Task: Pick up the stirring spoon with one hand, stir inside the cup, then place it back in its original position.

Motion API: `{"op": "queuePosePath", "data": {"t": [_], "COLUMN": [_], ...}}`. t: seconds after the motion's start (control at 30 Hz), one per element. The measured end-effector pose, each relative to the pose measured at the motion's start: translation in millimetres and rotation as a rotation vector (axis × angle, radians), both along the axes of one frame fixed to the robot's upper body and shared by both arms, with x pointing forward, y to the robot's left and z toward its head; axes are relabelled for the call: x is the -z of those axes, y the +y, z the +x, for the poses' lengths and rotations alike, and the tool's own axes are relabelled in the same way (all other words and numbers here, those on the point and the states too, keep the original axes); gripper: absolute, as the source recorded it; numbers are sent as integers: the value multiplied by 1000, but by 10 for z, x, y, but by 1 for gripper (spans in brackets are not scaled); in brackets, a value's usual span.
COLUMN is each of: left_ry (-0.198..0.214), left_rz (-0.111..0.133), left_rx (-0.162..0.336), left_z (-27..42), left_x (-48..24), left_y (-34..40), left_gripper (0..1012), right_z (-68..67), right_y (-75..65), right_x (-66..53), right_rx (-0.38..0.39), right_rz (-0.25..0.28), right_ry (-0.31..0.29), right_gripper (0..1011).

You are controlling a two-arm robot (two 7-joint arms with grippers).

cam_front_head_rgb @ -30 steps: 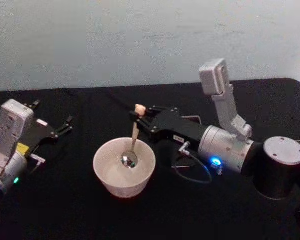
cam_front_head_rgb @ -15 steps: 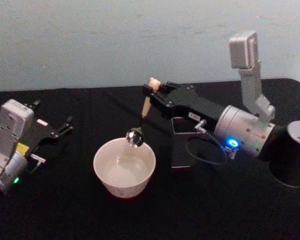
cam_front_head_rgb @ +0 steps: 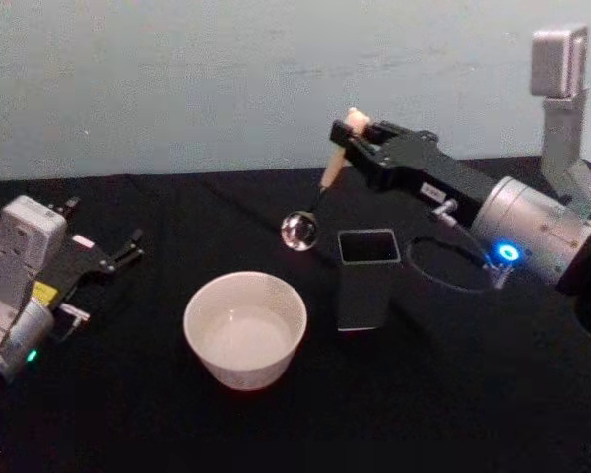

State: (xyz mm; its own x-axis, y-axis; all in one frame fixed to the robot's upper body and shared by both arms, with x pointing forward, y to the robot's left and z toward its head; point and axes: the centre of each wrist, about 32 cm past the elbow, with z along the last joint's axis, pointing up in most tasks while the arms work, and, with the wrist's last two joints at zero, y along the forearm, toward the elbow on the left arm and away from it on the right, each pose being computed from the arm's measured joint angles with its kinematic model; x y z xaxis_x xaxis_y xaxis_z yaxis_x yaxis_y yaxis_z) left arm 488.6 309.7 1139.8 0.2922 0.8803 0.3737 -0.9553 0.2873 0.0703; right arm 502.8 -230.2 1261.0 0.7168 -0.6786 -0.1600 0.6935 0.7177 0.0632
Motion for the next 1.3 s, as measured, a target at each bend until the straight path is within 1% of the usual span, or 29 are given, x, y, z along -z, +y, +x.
{"op": "queuePosePath", "data": {"t": [0.1, 0.23, 0.33, 0.57, 0.7, 1.0, 1.2, 1.23, 1.3], "left_ry": [0, 0, 0, 0, 0, 0, 0, 0, 0], "left_rz": [0, 0, 0, 0, 0, 0, 0, 0, 0], "left_rx": [0, 0, 0, 0, 0, 0, 0, 0, 0], "left_z": [0, 0, 0, 0, 0, 0, 0, 0, 0], "left_x": [0, 0, 0, 0, 0, 0, 0, 0, 0], "left_y": [0, 0, 0, 0, 0, 0, 0, 0, 0], "left_gripper": [1001, 1001, 1001, 1001, 1001, 1001, 1001, 1001, 1001], "right_z": [-9, -23, -46, -87, -99, -113, -122, -122, -117], "right_y": [-104, -175, -257, -373, -416, -440, -428, -428, -423], "right_x": [-17, -20, -16, 0, 12, 72, 162, 162, 204], "right_rx": [23, 41, 62, 91, 102, 109, 107, 107, 109], "right_rz": [9, 11, 7, -10, -22, -57, -82, -82, -89], "right_ry": [-7, -10, -11, -13, -13, -3, 22, 22, 36], "right_gripper": [218, 218, 218, 218, 218, 218, 218, 218, 218]}}
